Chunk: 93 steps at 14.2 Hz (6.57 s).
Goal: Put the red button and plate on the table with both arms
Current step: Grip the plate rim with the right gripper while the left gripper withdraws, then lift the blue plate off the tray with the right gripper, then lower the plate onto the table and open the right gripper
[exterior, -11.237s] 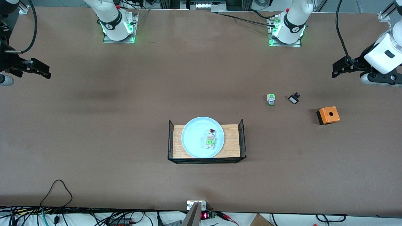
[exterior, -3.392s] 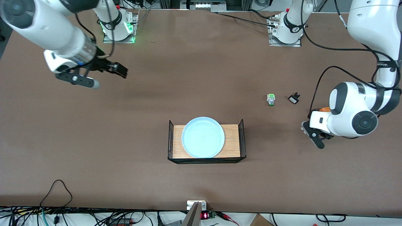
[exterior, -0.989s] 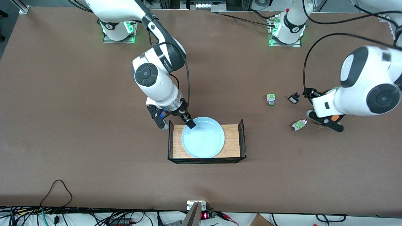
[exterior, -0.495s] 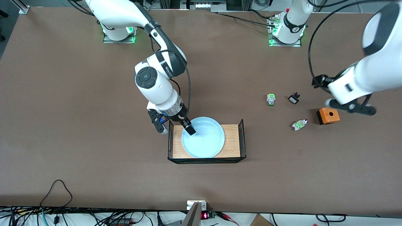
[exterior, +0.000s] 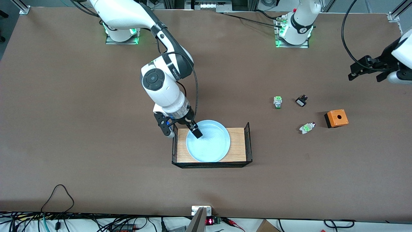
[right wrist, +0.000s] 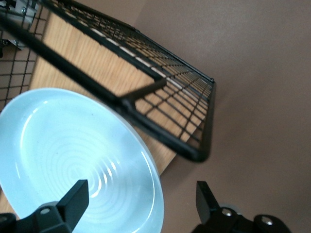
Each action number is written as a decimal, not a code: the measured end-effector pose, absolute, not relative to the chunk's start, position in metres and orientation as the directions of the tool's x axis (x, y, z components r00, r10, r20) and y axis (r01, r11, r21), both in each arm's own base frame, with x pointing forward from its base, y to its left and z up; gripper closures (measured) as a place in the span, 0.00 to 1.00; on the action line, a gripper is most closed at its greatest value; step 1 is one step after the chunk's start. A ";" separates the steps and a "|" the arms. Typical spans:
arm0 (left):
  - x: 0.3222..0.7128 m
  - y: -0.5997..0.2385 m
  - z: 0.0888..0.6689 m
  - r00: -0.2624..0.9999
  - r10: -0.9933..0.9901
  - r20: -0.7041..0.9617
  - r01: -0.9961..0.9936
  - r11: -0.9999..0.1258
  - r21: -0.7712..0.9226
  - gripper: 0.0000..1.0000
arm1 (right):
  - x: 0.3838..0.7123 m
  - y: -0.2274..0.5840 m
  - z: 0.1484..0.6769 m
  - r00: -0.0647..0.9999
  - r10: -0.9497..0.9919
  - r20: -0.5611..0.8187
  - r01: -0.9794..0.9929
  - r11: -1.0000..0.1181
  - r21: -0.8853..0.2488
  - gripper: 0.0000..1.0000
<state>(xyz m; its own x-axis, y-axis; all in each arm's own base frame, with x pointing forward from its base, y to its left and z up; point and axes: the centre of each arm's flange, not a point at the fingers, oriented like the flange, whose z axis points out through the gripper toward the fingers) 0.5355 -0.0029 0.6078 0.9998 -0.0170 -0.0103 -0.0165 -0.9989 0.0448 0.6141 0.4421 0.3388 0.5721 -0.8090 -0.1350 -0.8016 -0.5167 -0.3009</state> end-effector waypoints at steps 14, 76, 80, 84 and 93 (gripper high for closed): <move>0.542 -0.025 0.606 0.997 -0.071 -0.025 -0.071 -0.997 -0.008 0.00 | 0.612 0.445 0.334 0.601 -0.789 -0.123 -0.781 -0.548 -0.299 0.92; 0.545 -0.027 0.606 0.997 -0.073 -0.024 -0.073 -0.997 -0.008 0.00 | 0.530 -0.066 0.245 0.965 0.154 -0.213 0.134 -0.985 -0.105 0.96; 0.550 -0.027 0.608 0.997 -0.073 -0.027 -0.074 -0.997 -0.007 0.00 | 0.520 -0.083 0.210 0.967 0.172 -0.191 0.155 -0.983 -0.101 0.96; 0.555 -0.028 0.607 0.997 -0.076 -0.029 -0.076 -0.997 -0.006 0.00 | 0.513 -0.089 0.196 0.969 0.153 -0.194 0.136 -0.986 -0.099 0.85; 0.556 -0.029 0.608 0.997 -0.077 -0.031 -0.077 -0.997 -0.006 0.00 | 0.555 -0.082 0.312 0.969 0.119 -0.216 0.095 -0.988 -0.118 0.00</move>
<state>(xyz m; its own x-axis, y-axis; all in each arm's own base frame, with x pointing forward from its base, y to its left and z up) 0.5559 -0.0289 0.6078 0.9965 -0.0772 -0.0305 -0.0775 -0.9970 -0.0061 0.5546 -0.0824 0.3123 0.9691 0.1188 -0.2161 0.0949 -0.9885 -0.1179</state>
